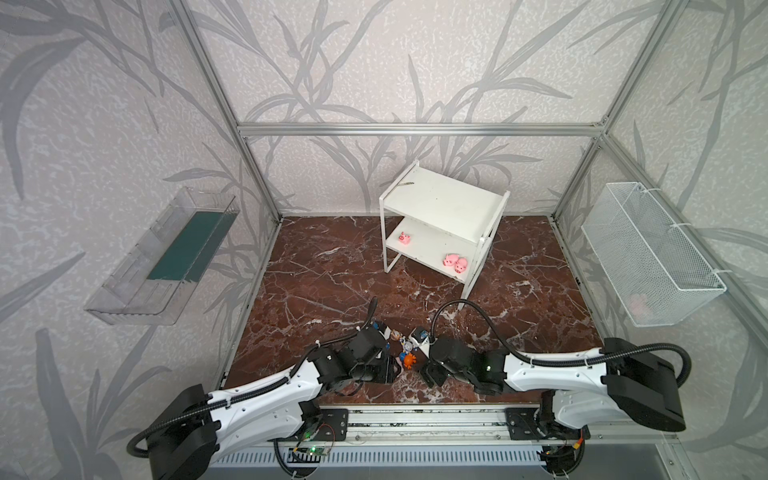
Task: Place and organize the plastic toys onto the shelf
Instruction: 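Lower the left gripper over the pink pig at the pile's near edge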
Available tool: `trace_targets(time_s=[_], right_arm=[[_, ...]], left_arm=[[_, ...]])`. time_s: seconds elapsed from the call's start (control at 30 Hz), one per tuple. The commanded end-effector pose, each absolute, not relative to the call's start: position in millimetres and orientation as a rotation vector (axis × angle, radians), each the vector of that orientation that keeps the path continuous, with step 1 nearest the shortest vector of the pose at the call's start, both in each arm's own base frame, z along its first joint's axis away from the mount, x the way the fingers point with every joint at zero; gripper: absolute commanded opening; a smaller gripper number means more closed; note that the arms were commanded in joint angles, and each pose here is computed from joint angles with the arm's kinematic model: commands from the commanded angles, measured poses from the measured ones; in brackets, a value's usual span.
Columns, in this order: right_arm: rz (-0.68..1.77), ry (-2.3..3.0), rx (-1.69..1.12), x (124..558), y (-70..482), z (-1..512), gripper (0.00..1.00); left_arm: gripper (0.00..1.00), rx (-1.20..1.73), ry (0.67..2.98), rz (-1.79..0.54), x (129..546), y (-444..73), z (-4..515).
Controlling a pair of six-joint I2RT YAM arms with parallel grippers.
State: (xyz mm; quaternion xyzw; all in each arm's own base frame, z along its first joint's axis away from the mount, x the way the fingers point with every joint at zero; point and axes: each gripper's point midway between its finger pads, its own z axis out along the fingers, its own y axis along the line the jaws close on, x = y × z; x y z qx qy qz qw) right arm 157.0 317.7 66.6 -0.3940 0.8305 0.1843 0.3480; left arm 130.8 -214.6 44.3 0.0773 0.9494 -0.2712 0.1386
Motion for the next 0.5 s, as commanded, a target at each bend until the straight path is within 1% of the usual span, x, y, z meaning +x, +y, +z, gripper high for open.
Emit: trace_targets(time_s=[0.0,0.03,0.13,0.27,0.33,0.4,0.47], right_arm=[[0.446,2.143,-0.995,161.6,309.6,73.8,0.80],[0.442,2.143,-0.992,161.4,307.3,74.1,0.80],[0.437,2.137,-0.981,161.7,301.9,75.1,0.80],[0.426,2.131,-0.971,162.8,296.3,76.9,0.80],[0.420,2.126,-0.966,163.6,294.3,77.8,0.80],[0.418,2.122,-0.966,163.6,293.4,77.5,0.80],[0.414,2.122,-0.964,164.7,292.7,77.0,0.80]], left_arm=[[0.40,0.197,2.732,-0.808,137.0,-225.0,49.3],[0.37,0.186,2.738,-0.789,138.2,-223.7,47.0],[0.36,0.169,2.734,-0.760,143.2,-223.4,43.2],[0.30,0.166,2.721,-0.727,148.9,-223.0,42.4],[0.26,0.174,2.720,-0.717,150.1,-222.9,41.8],[0.19,0.173,2.724,-0.698,150.9,-221.0,38.6],[0.16,0.171,2.719,-0.691,151.8,-220.2,36.8]])
